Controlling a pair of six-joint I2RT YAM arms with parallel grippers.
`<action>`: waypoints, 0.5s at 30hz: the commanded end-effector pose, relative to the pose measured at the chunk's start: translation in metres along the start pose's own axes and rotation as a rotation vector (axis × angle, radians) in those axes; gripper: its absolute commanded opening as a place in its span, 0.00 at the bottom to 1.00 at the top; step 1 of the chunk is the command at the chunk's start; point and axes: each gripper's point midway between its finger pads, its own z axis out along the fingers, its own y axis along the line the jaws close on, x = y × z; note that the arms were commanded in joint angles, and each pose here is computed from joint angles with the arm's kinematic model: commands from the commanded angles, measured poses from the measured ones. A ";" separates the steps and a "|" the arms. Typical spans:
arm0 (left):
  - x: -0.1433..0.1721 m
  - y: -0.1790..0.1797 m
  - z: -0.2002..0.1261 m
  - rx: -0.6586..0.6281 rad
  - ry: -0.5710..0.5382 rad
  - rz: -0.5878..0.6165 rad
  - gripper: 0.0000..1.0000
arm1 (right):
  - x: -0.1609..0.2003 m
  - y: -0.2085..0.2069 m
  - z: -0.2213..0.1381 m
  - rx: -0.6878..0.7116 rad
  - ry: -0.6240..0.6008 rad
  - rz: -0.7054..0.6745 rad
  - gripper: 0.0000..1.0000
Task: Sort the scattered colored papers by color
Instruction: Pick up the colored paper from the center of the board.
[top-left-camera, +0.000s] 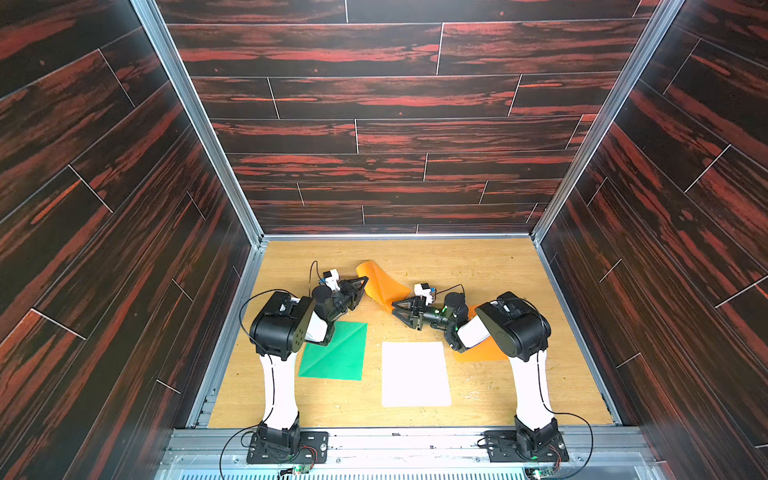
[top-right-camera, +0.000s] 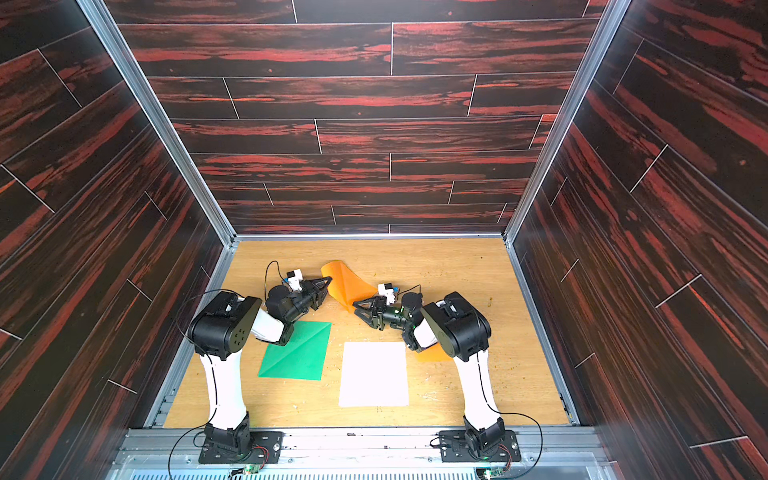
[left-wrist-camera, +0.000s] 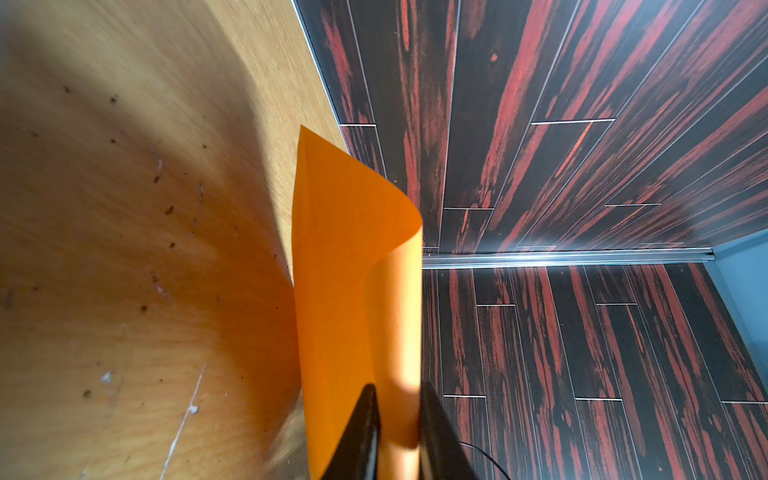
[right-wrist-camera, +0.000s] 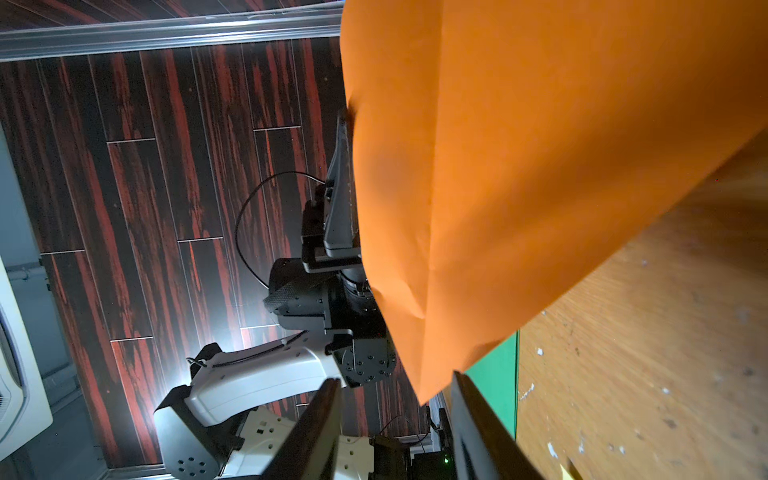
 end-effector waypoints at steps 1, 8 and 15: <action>-0.004 -0.032 0.003 0.074 -0.016 0.046 0.21 | 0.003 0.001 0.002 -0.040 0.015 0.029 0.47; -0.009 -0.042 0.009 0.101 -0.019 0.047 0.21 | 0.012 0.004 0.001 -0.062 0.025 0.037 0.46; -0.004 -0.045 0.006 0.102 -0.015 0.052 0.21 | 0.003 0.001 0.008 -0.102 0.023 0.069 0.46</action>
